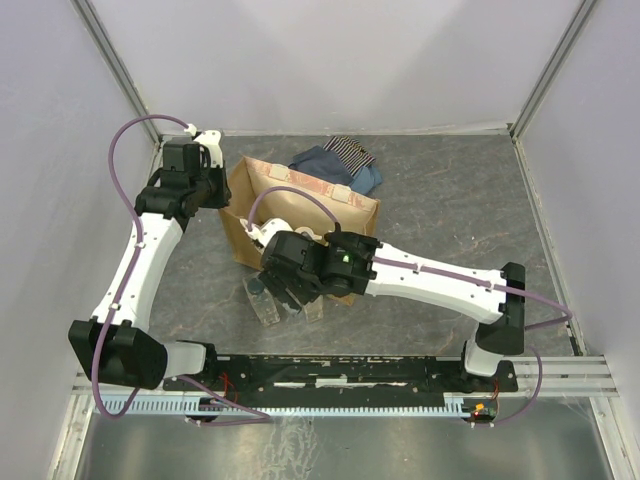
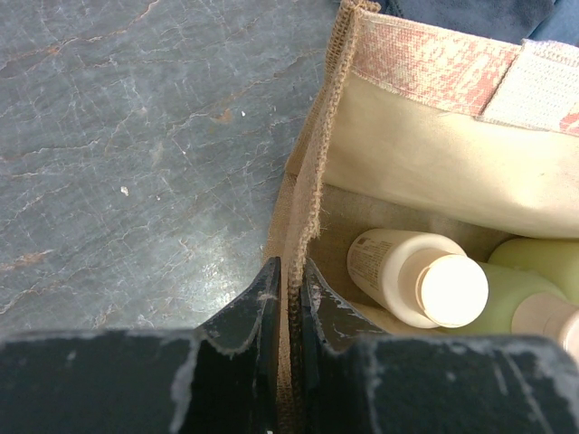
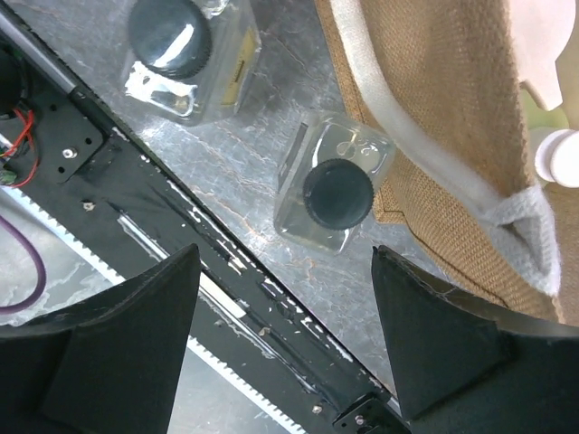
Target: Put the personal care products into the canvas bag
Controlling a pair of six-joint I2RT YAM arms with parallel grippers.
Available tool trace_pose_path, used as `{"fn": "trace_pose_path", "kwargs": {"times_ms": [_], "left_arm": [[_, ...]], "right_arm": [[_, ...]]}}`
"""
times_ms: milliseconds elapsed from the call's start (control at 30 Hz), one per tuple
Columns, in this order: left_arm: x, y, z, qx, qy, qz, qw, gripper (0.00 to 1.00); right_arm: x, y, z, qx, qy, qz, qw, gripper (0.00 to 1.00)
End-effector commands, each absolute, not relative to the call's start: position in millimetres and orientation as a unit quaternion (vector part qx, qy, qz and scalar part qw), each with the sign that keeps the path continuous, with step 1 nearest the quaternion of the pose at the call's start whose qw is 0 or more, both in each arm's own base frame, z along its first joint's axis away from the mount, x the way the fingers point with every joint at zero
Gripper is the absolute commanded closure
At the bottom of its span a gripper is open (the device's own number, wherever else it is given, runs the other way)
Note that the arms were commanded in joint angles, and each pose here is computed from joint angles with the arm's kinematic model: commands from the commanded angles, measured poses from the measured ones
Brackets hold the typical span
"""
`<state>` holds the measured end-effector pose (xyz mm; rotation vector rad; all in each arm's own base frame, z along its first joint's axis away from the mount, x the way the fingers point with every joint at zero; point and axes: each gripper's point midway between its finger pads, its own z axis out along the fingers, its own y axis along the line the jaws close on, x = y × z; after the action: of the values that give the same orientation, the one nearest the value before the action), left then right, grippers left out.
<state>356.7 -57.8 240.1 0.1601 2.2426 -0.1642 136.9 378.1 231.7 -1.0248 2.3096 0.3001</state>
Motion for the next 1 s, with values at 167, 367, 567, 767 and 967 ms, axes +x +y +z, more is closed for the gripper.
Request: {"fn": "trace_pose_path", "kwargs": {"times_ms": [167, 367, 567, 767, 967], "left_arm": [[365, -58, 263, 0.072, 0.880, -0.065, 0.465, 0.83], [364, -57, 263, 0.072, 0.881, -0.063, 0.463, 0.83], [365, -56, 262, 0.073, 0.882, -0.059, 0.462, 0.83], [366, -57, 262, 0.074, 0.882, -0.061, 0.461, 0.83], [367, -57, 261, 0.074, 0.883, -0.060, 0.460, 0.83]], "right_arm": [[167, 355, 193, -0.345, 0.893, 0.098, 0.270, 0.18], [167, 361, 177, -0.352, 0.893, 0.121, 0.253, 0.22], [165, 376, 173, -0.360, 0.891, 0.135, 0.241, 0.28], [165, 382, 166, -0.367, 0.886, 0.147, 0.242, 0.30], [163, 385, 160, -0.374, 0.886, 0.147, 0.232, 0.45]]}}
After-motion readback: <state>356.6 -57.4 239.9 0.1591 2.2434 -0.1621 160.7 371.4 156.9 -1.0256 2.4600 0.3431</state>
